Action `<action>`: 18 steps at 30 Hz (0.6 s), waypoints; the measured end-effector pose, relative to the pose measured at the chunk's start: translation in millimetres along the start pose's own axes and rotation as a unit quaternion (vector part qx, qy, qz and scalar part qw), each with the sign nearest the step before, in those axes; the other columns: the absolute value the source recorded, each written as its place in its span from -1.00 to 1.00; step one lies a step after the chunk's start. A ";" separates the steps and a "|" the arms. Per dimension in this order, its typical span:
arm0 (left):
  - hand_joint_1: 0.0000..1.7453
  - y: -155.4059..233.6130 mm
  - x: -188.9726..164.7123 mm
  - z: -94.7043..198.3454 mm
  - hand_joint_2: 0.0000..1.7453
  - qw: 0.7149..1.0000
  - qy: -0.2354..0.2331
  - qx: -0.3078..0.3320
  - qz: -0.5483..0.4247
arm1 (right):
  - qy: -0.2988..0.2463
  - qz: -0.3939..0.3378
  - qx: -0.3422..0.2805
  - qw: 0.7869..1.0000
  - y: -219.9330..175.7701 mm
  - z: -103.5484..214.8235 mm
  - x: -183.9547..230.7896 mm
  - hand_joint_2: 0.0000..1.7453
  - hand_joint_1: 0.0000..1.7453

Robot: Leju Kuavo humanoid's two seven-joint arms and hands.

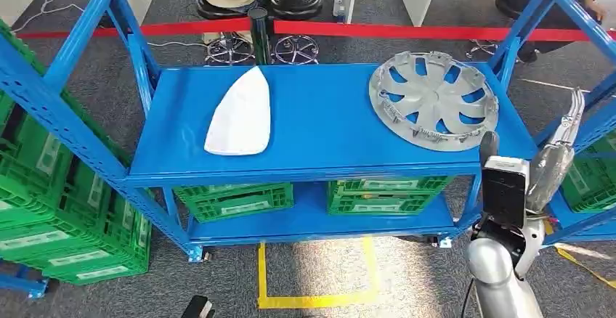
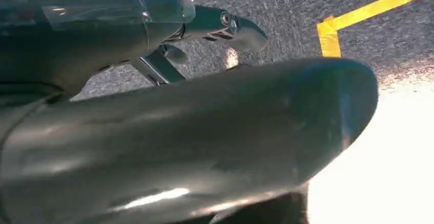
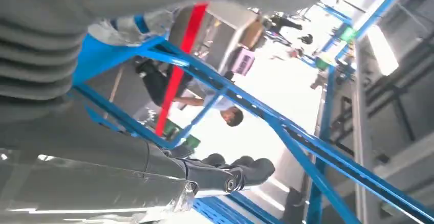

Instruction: Take the parts from the cabinet and place them on the table.

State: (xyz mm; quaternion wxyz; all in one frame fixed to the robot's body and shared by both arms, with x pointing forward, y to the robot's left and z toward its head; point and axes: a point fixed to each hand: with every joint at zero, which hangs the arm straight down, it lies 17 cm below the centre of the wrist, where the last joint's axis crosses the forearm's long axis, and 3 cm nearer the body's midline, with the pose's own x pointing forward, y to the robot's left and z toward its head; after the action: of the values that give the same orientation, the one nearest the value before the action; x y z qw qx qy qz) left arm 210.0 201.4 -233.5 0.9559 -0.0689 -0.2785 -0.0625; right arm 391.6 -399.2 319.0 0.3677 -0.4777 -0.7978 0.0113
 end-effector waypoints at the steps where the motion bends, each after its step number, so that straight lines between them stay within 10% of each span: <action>1: -1.00 0.3 -2.4 0.5 -1.00 1.000 0.002 0.000 -0.001 | 0.003 0.002 0.003 1.000 0.2 1.4 -2.1 1.00 -1.00; 18: -1.00 14.5 -7.0 1.7 -1.00 1.000 -0.001 0.023 0.005 | 0.020 0.024 0.040 0.999 7.0 -13.9 -19.1 1.00 -1.00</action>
State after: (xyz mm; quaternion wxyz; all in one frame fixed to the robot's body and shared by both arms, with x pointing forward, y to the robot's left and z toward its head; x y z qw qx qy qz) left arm 205.5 216.5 -237.2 0.9574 -0.0484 -0.2801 -0.0514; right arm 410.4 -414.7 315.6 0.4025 -0.4820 -0.7771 0.0425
